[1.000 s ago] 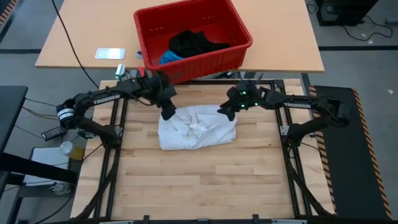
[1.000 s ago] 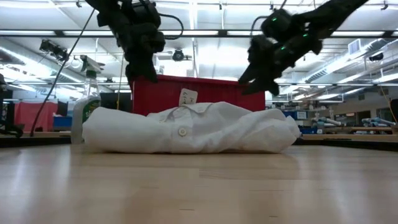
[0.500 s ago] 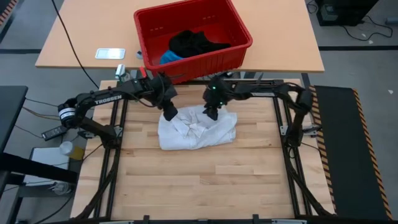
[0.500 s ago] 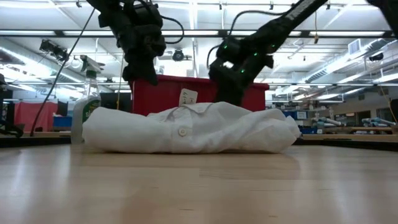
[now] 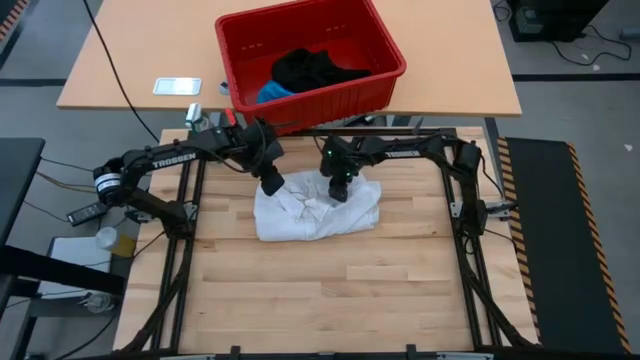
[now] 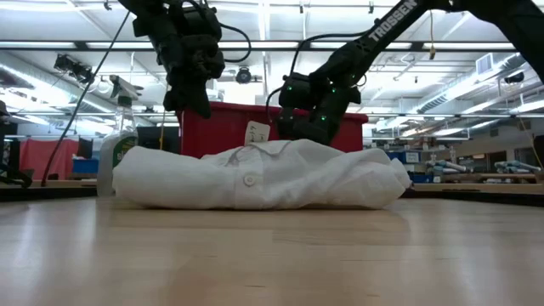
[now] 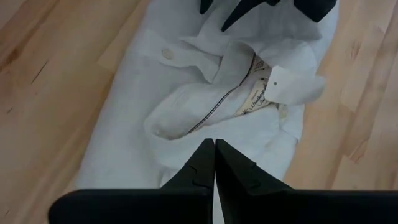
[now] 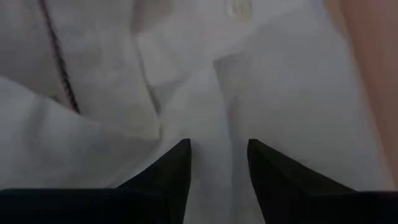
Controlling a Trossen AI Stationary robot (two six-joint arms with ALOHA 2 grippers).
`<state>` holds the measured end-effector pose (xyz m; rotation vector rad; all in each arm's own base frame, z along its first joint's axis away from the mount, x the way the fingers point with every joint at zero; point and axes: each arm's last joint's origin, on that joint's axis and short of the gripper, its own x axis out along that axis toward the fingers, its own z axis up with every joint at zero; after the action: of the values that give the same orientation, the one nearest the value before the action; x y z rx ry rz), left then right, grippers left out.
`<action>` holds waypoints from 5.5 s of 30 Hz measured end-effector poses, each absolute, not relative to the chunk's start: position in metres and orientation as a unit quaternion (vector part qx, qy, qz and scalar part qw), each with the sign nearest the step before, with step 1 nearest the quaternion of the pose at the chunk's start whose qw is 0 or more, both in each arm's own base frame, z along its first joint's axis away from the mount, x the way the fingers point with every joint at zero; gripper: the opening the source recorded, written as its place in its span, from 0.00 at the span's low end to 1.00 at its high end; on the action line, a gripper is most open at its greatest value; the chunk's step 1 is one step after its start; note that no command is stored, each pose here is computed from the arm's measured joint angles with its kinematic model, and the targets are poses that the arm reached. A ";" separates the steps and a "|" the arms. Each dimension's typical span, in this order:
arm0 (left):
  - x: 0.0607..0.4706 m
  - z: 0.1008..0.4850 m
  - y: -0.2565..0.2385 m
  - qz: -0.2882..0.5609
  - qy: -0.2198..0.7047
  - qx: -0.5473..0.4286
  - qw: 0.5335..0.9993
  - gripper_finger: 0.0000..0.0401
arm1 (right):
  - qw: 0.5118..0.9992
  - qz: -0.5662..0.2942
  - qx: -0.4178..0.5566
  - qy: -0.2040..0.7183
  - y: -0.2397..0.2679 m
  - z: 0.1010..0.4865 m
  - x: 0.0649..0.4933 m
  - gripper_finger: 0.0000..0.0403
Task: Fold laundry
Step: Fold the white polo shirt
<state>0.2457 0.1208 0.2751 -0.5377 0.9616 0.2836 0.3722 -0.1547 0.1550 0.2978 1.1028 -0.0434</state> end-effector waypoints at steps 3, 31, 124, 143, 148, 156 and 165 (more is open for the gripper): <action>0.246 0.275 0.121 0.134 0.455 -0.254 0.843 0.04 | 0.839 -0.026 0.130 0.527 -0.153 0.154 0.373 0.36; 0.235 0.288 0.118 0.148 0.436 -0.243 0.854 0.04 | 0.808 -0.211 0.224 0.502 -0.183 0.234 0.312 0.01; 0.236 0.314 0.035 -0.038 0.388 -0.003 0.921 0.00 | 0.919 0.010 0.084 0.385 -0.149 0.262 0.334 0.47; 0.263 0.276 -0.003 -0.025 0.493 -0.175 0.852 0.00 | 0.895 0.052 0.097 0.432 -0.157 0.199 0.359 0.43; 0.269 0.265 -0.025 -0.042 0.518 -0.177 0.836 0.00 | 0.901 0.084 0.114 0.410 -0.154 0.202 0.362 0.42; 0.280 0.242 -0.056 -0.036 0.554 -0.141 0.819 0.00 | 0.915 0.123 0.101 0.370 -0.135 0.207 0.376 0.42; 0.279 0.238 -0.076 -0.005 0.551 -0.130 0.824 0.00 | 0.907 0.115 0.139 0.381 -0.139 0.186 0.395 0.43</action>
<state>0.2791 -0.0763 0.2380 -0.2771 1.1707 -0.0116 0.3954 -0.1387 0.1857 0.2869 0.7870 0.2370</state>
